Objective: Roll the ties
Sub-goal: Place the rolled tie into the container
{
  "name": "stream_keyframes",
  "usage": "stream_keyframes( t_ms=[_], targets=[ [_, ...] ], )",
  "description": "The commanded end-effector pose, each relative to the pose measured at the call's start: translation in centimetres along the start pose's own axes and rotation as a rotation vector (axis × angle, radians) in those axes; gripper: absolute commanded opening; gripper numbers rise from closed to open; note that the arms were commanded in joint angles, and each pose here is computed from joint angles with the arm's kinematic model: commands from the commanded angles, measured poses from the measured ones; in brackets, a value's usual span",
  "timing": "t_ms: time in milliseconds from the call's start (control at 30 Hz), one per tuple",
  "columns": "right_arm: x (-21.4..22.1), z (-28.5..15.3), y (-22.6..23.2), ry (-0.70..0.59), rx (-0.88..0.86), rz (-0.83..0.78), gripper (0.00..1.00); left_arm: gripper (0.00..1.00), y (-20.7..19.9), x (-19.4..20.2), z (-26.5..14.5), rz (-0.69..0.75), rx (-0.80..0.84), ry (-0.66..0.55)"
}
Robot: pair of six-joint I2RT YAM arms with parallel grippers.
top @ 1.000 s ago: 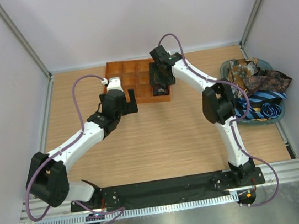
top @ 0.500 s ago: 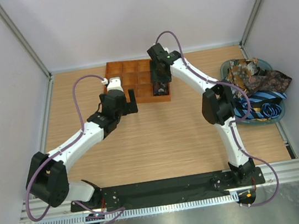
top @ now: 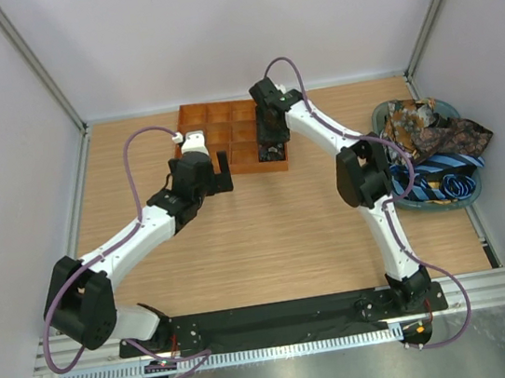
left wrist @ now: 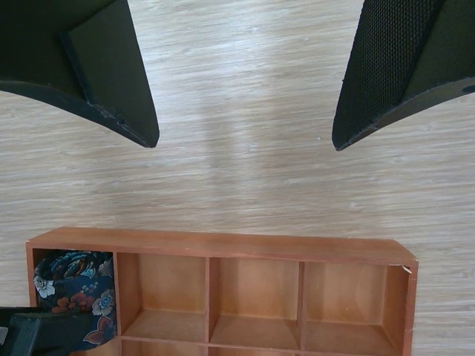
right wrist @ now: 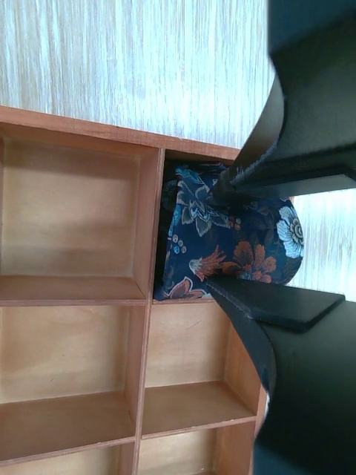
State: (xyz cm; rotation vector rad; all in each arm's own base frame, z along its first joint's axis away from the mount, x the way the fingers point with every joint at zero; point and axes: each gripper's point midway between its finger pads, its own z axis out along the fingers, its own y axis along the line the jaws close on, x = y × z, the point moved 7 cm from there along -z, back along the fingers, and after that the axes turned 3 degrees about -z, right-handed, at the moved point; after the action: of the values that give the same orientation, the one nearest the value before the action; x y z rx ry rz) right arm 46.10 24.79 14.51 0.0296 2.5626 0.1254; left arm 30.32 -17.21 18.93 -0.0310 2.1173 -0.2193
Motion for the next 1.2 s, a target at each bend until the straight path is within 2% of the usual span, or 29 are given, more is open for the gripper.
stream_keyframes(
  t_ms=[0,233,267,300,367,400,433,467,533,600,633,667,733,867,1033,1100,1167],
  targets=[
    [-1.6,-2.6,-0.2,-0.059,0.005,-0.020,0.62,1.00,-0.2,-1.2,-0.2,-0.004,0.009,-0.031],
    [-3.4,-8.8,-0.1,-0.188,-0.108,-0.036,0.79,1.00,-0.1,-1.2,-0.5,-0.009,0.015,-0.043],
    [-2.7,-8.4,-0.2,-0.203,-0.127,-0.047,0.83,1.00,-0.1,-1.2,-0.6,-0.010,0.015,-0.049],
    [-3.3,-11.2,-0.5,-0.269,-0.162,-0.046,0.86,1.00,0.0,-1.5,-1.0,-0.016,0.017,-0.067],
    [-1.7,-10.8,-1.3,-0.307,-0.186,-0.080,0.94,1.00,0.2,-1.4,-1.1,-0.026,0.019,-0.094],
    [-1.9,-13.6,-1.8,-0.378,-0.215,-0.080,0.96,1.00,0.3,-1.3,-1.2,-0.030,0.021,-0.103],
    [-1.3,-13.9,-2.2,-0.396,-0.223,-0.091,0.99,1.00,0.2,-1.9,-1.7,-0.043,0.038,-0.139],
    [0.6,-12.9,-2.7,-0.393,-0.234,-0.107,1.00,1.00,0.5,-1.3,-1.7,-0.041,0.034,-0.130],
    [1.3,-15.0,-3.3,-0.477,-0.282,-0.104,0.99,1.00,0.3,-1.8,-2.2,-0.063,0.063,-0.168],
    [4.7,-13.6,-5.0,-0.443,-0.247,-0.099,1.00,1.00,0.6,-1.1,-2.3,-0.071,0.067,-0.165],
    [4.4,-15.6,-5.4,-0.538,-0.270,-0.076,1.00,1.00,0.6,-1.2,-2.6,-0.087,0.079,-0.185],
    [7.0,-14.2,-6.6,-0.505,-0.246,-0.069,1.00,1.00,0.6,-0.9,-2.6,-0.096,0.086,-0.184],
    [8.0,-16.1,-7.5,-0.589,-0.281,-0.036,1.00,1.00,1.0,0.4,-2.9,-0.121,0.097,-0.166],
    [11.8,-16.3,-9.2,-0.657,-0.330,0.038,1.00,1.00,1.2,2.6,-3.8,-0.181,0.178,-0.148],
    [16.0,-14.5,-10.8,-0.708,-0.357,0.052,1.00,1.00,1.7,5.8,-4.4,-0.103,0.263,-0.085],
    [16.8,-14.4,-10.9,-0.719,-0.389,0.042,1.00,1.00,1.3,6.2,-4.9,-0.057,0.358,-0.123],
    [16.8,-14.9,-10.8,-0.702,-0.396,0.014,1.00,1.00,2.1,8.3,-4.6,-0.034,0.367,-0.144]
  ],
)
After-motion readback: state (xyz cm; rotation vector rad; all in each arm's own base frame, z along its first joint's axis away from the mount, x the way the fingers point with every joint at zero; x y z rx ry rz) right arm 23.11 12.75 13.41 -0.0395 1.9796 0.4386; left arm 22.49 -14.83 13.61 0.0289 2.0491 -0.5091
